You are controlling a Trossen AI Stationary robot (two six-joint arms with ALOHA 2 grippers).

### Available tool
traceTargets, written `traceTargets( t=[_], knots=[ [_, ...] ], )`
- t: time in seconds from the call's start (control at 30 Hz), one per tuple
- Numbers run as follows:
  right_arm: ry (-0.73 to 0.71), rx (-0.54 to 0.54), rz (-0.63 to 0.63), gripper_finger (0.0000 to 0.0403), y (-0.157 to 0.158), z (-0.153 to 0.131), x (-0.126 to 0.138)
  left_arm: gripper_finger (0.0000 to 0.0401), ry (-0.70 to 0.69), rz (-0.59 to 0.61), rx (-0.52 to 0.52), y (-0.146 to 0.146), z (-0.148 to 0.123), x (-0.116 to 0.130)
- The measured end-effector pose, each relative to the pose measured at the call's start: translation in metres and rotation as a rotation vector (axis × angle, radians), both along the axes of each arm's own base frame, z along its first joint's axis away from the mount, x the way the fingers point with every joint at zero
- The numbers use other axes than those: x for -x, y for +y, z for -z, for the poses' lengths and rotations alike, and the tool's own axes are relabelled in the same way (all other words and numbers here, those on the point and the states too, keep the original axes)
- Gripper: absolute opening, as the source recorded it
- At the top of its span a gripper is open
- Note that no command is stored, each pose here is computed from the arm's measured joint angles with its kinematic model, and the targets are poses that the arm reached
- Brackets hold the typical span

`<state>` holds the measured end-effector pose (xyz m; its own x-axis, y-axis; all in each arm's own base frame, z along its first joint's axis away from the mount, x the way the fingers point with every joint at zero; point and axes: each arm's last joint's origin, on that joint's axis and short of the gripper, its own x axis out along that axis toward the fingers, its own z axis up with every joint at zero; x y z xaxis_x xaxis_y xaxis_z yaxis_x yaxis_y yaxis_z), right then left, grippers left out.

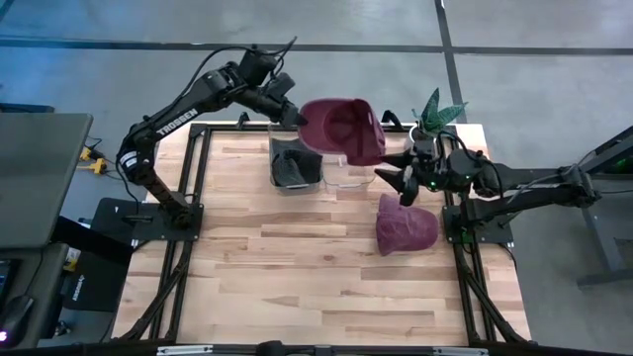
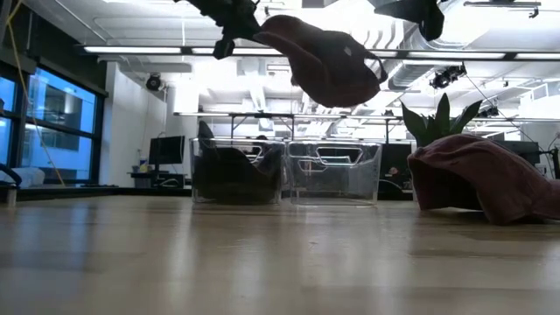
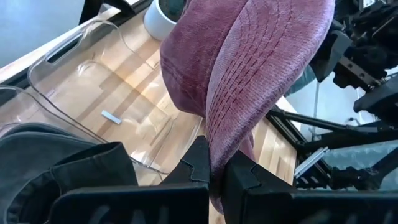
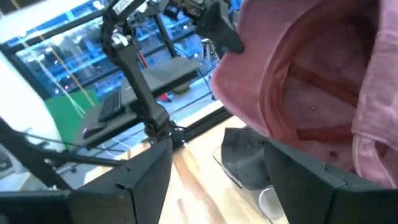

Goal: Pick & Place hat
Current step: Put the left red cap into the right transparent bin

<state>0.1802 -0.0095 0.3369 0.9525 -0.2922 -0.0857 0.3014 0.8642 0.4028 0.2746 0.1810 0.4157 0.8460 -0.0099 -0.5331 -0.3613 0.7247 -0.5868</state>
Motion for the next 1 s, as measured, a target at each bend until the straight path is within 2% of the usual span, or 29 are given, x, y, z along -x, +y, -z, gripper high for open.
traceTargets(
  t=[0.17,0.23,0.33,0.5,0.6,0.77,0.87,1.0],
  knots=[
    [0.005,0.041,0.019,0.0250,-0.001,-0.001,0.000,0.0000,-0.009,0.012,-0.010,-0.001,-0.002,0.001],
    [0.037,0.087,0.083,0.0250,-0.003,0.001,0.001,0.0000,-0.009,0.014,-0.013,-0.001,-0.002,0.001],
    [0.087,0.085,0.214,0.0250,-0.006,0.005,0.006,0.0000,-0.008,0.016,-0.020,-0.001,-0.002,0.001],
    [0.170,0.107,0.285,0.0250,-0.009,0.010,0.014,0.0000,-0.043,0.016,-0.062,-0.005,-0.017,0.014],
    [0.228,0.133,0.259,0.0250,-0.013,0.014,0.015,0.0000,-0.065,0.021,-0.091,-0.007,-0.027,0.017],
    [0.228,0.114,0.179,0.0250,-0.015,0.015,0.014,0.0000,-0.084,0.033,-0.128,-0.012,-0.043,0.023],
    [0.200,0.080,0.150,0.0250,-0.014,0.014,0.013,0.0000,-0.061,0.034,-0.128,-0.013,-0.044,0.026],
    [0.215,0.107,0.130,0.0250,-0.014,0.014,0.012,0.0000,-0.033,0.011,-0.151,-0.013,-0.043,0.027]
  ],
)
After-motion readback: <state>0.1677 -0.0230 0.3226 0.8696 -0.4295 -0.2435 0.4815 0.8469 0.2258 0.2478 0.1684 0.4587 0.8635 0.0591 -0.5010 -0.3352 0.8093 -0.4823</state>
